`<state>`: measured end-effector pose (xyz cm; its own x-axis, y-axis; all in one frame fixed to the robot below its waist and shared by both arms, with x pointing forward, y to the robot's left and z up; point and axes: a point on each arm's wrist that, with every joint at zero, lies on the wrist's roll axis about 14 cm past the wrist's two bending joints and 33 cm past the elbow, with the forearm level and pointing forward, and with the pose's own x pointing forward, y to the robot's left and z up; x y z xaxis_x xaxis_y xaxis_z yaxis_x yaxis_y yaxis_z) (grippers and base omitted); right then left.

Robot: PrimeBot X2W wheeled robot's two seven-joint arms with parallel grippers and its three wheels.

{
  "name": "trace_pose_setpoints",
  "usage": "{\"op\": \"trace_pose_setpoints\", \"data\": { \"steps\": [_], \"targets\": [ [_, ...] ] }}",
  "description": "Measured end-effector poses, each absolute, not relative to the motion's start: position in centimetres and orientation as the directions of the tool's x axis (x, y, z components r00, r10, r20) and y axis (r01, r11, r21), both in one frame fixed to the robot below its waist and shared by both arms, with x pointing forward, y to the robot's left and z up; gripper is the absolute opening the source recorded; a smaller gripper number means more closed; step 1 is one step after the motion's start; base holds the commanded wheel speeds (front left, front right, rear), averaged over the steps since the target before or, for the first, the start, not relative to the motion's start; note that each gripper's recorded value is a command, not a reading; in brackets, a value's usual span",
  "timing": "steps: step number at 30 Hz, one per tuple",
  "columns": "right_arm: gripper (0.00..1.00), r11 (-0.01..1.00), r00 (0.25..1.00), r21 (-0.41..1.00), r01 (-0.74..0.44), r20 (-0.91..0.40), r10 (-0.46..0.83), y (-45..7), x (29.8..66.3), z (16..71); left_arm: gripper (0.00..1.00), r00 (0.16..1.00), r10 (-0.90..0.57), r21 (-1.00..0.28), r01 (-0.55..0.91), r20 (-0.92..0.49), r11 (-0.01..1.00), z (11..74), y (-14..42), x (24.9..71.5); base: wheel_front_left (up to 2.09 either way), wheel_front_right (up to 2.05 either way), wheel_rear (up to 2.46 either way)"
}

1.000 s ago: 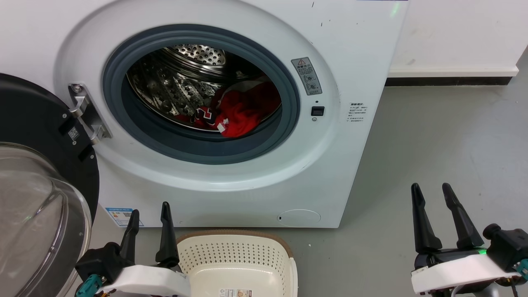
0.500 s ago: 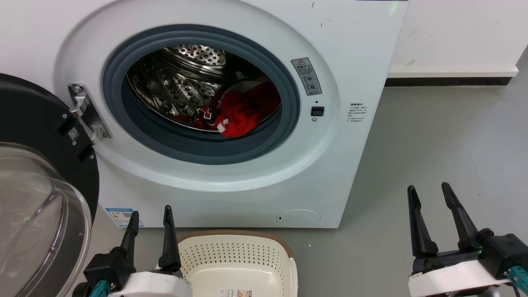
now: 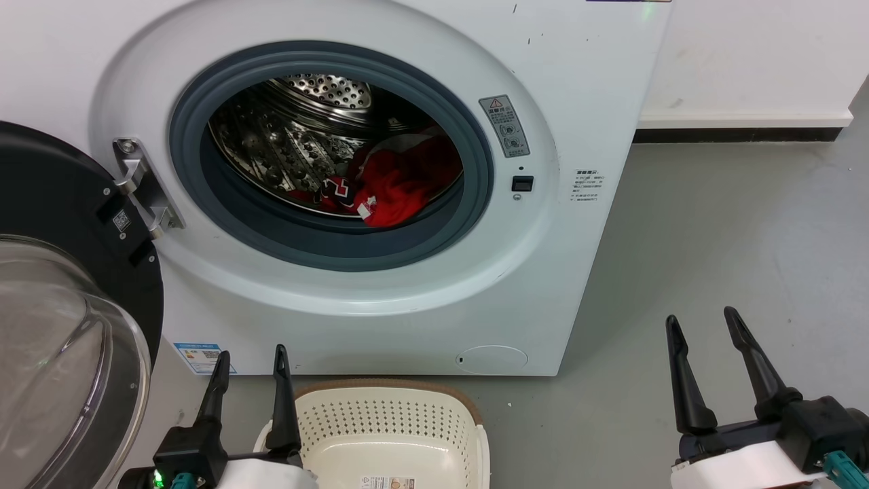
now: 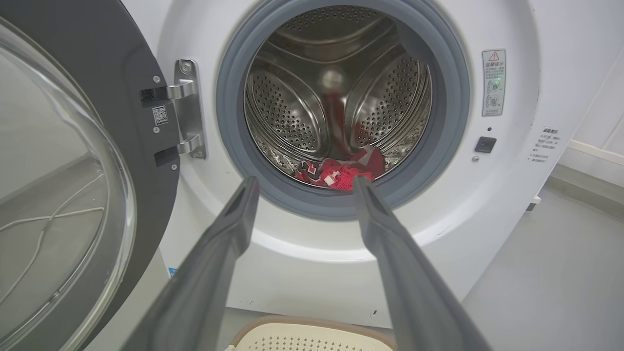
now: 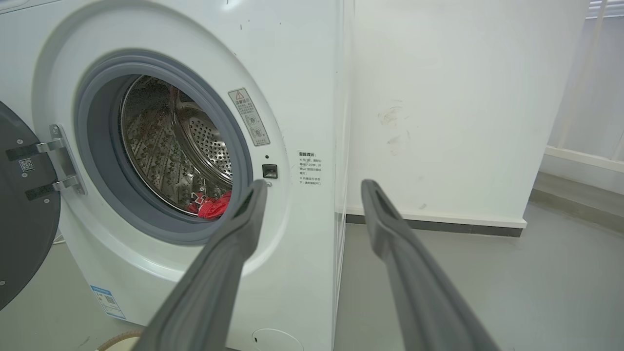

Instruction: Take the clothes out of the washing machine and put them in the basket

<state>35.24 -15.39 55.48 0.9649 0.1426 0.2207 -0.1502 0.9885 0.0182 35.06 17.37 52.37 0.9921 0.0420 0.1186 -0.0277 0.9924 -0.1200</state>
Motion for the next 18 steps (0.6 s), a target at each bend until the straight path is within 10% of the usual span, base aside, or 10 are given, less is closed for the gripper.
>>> {"op": "trace_pose_setpoints", "data": {
  "steps": [18],
  "targets": [
    [1.00,0.990,0.969,-0.032,-0.136,0.204,0.140,-15.76,34.97,54.60,1.00,0.991,0.031,-0.031,-0.027,0.127,0.999,52.12,17.18,34.71,0.00,0.00,0.00]
  ]
}}
